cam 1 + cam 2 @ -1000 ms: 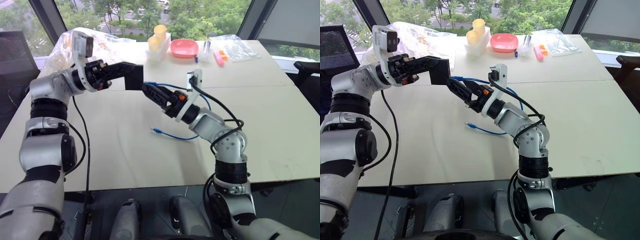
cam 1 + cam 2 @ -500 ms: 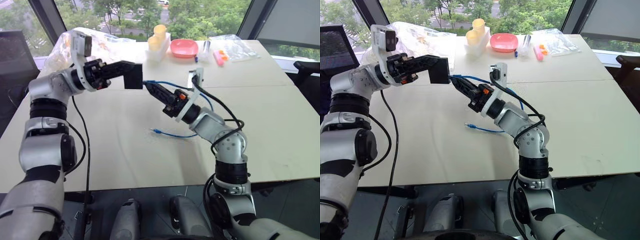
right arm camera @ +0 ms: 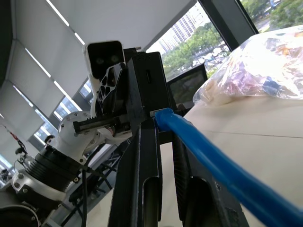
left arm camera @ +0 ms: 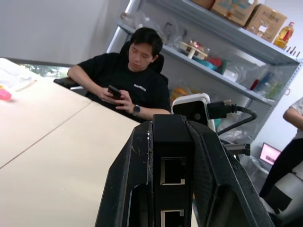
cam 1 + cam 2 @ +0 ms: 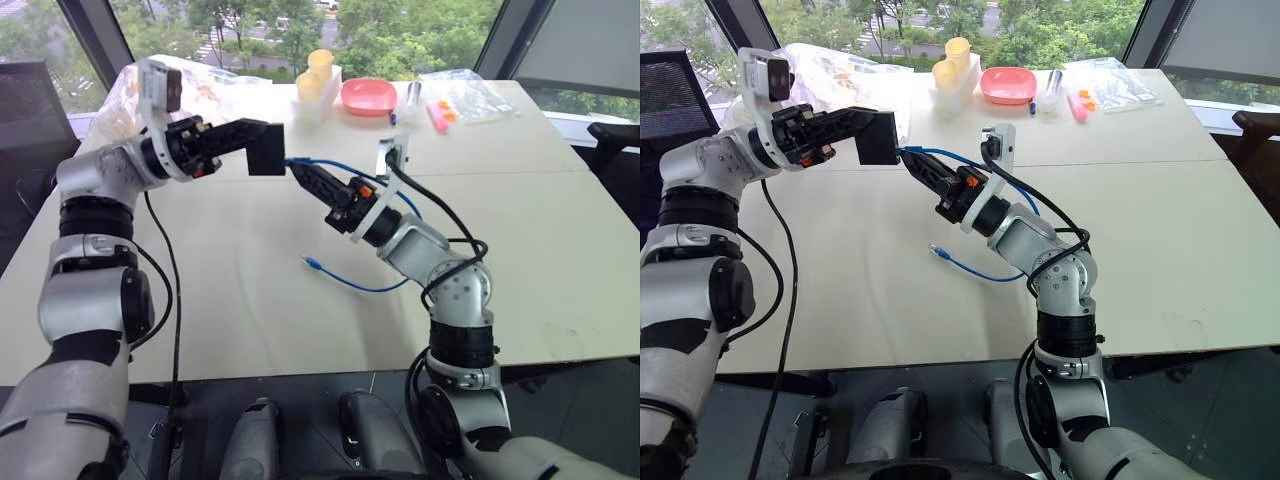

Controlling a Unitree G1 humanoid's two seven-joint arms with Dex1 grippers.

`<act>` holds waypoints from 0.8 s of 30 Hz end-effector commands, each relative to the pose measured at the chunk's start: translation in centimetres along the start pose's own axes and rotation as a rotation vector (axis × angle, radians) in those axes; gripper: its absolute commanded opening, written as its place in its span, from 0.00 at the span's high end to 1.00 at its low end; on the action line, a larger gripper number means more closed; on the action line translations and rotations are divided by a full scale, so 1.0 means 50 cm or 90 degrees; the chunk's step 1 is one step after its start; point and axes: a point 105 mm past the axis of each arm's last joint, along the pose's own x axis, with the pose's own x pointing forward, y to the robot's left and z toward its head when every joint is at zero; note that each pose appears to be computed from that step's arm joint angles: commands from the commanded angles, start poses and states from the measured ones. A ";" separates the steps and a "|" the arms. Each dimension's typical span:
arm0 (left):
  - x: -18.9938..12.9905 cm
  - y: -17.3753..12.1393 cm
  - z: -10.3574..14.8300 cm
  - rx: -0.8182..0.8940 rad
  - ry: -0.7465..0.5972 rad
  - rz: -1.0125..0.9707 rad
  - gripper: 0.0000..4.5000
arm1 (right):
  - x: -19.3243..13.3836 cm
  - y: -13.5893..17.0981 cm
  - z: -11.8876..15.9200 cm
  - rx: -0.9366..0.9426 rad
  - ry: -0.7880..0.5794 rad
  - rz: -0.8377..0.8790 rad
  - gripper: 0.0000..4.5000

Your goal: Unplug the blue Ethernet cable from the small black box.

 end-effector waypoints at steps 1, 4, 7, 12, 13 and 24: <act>-0.011 -0.019 0.063 0.047 -0.054 0.003 0.89 | -0.044 -0.042 0.079 -0.002 -0.097 -0.062 1.00; -0.015 -0.023 0.082 0.050 -0.083 0.002 0.89 | -0.071 -0.060 0.103 0.036 -0.135 -0.075 1.00; -0.014 -0.027 0.087 0.048 -0.093 -0.003 0.89 | -0.094 -0.068 0.117 0.099 -0.171 -0.067 1.00; -0.015 -0.012 0.061 0.053 -0.048 0.029 0.89 | -0.109 -0.099 0.102 0.078 -0.148 -0.133 1.00; -0.013 -0.001 0.047 0.063 -0.019 0.050 0.89 | -0.112 -0.115 0.091 0.058 -0.123 -0.167 1.00; 0.052 0.072 -0.068 0.181 0.082 0.152 0.89 | -0.197 -0.293 0.009 0.088 0.034 -0.498 0.17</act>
